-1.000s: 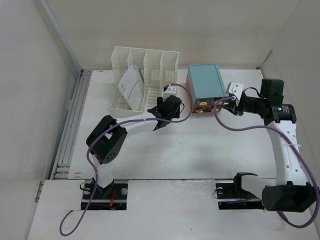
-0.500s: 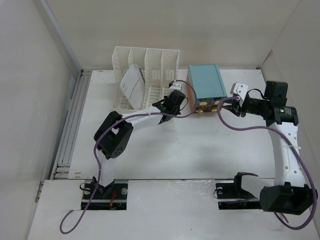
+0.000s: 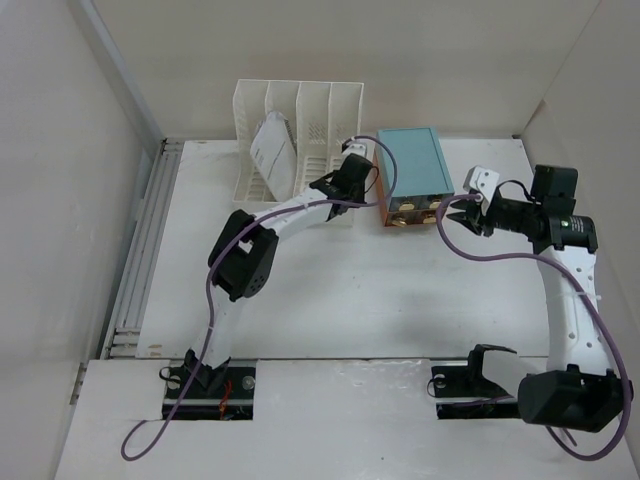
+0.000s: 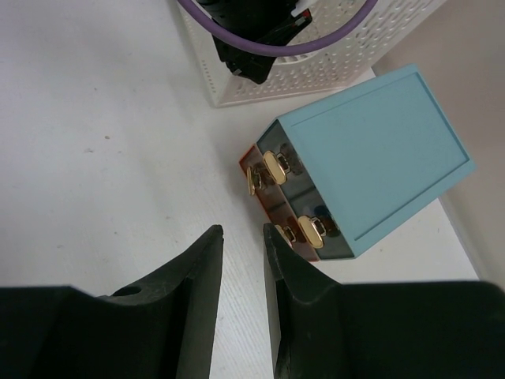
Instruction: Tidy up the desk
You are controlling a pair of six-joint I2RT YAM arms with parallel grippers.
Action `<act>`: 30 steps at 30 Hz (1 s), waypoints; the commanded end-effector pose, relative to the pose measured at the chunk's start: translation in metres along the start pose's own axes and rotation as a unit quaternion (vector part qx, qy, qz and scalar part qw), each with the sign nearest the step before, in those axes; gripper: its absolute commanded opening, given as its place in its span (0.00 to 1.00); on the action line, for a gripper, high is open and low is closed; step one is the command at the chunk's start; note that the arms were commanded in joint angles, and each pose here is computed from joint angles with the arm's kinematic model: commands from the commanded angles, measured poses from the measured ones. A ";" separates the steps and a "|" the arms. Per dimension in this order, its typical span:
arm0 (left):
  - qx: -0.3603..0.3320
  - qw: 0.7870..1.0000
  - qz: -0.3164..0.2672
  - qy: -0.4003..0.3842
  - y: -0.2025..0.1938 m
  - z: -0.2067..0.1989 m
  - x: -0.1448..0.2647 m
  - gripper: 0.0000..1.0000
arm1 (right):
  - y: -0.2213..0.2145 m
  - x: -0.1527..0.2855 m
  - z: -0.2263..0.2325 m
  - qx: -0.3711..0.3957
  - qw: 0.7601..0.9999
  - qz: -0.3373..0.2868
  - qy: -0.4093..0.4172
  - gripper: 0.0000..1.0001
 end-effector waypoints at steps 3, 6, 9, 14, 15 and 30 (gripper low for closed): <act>0.012 0.997 -0.010 -0.073 0.019 -0.027 0.005 0.00 | 0.010 0.003 0.000 0.017 0.999 -0.028 0.001 0.32; 0.021 0.997 -0.003 -0.069 0.009 -0.029 0.006 0.00 | 0.006 0.004 0.000 0.012 1.000 -0.026 -0.001 0.32; 0.039 0.997 0.001 -0.063 0.003 -0.041 0.011 0.00 | 0.007 0.003 0.001 0.012 0.999 -0.029 0.001 0.32; 0.090 0.995 0.001 -0.053 0.001 -0.049 0.008 0.00 | 0.007 0.003 0.001 0.012 0.999 -0.029 0.001 0.32; 0.097 0.994 0.002 -0.053 0.001 -0.050 0.008 0.00 | 0.007 0.003 0.001 0.012 0.999 -0.029 0.001 0.32; 0.181 0.983 -0.014 -0.022 0.012 -0.055 -0.002 0.00 | 0.008 0.007 0.002 0.019 0.999 -0.037 0.002 0.32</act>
Point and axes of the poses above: each gripper's point midway between its finger pads, its own x axis back along the fingers, its own z axis along the line the jaws close on, y = z × x, the point moved 7 cm from there along x, back along the fingers, and after that the axes turned 2 degrees about -x, right-handed, at the moved point
